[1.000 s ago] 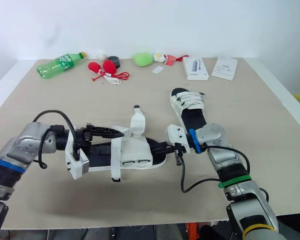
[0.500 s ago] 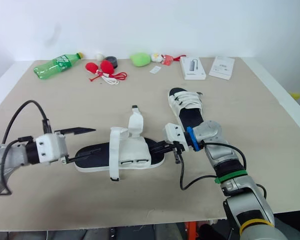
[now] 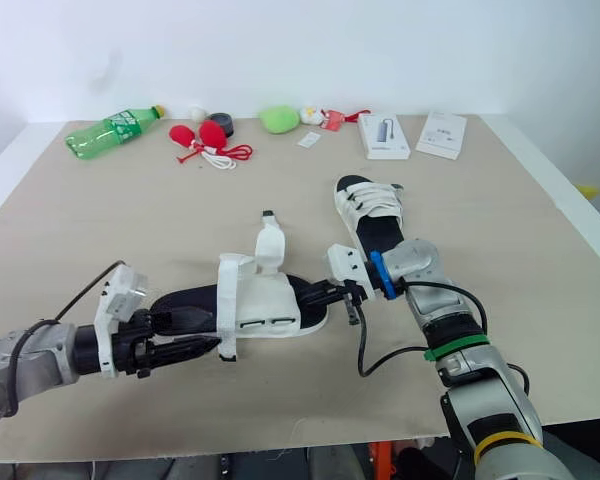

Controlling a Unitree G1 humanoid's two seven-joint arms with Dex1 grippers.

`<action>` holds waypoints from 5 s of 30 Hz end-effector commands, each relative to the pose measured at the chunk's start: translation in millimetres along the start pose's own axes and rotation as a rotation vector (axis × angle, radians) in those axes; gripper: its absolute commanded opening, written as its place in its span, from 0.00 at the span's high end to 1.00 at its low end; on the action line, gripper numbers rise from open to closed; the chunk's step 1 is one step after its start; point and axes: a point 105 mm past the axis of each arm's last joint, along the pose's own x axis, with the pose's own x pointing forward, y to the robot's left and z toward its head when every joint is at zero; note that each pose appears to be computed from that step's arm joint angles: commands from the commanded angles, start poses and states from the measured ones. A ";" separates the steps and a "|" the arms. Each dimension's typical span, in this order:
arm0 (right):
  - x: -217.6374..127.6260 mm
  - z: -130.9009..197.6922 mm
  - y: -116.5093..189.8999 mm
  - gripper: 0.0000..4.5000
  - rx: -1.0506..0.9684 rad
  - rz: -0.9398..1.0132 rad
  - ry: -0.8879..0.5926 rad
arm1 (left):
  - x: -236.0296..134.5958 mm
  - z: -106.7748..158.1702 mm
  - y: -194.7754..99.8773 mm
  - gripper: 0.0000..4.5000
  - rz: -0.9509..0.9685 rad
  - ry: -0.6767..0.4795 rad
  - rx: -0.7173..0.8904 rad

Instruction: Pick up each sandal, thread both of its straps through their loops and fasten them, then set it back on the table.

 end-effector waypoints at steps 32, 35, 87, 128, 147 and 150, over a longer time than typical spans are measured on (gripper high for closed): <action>-7.9 -3.1 3.3 1.00 -0.002 -0.018 0.042 | 2.5 46.8 7.7 0.99 -0.211 -0.220 -0.292; -8.1 -2.9 3.2 1.00 -0.002 -0.022 0.043 | 8.5 64.1 12.7 0.99 -0.221 -0.303 -0.341; -7.2 -3.3 8.9 1.00 0.012 -0.031 0.045 | 38.5 36.6 18.0 0.99 -0.189 -0.145 -0.338; -5.3 -4.8 7.5 1.00 0.008 -0.027 0.051 | 36.8 21.9 2.7 0.82 -0.226 -0.047 -0.189; -7.2 -6.6 6.5 1.00 0.002 -0.033 0.059 | 44.5 52.9 9.5 0.99 -0.255 -0.072 -0.069; -7.7 -7.0 7.7 1.00 0.005 -0.033 0.060 | 45.8 41.0 7.0 0.99 -0.260 -0.040 -0.066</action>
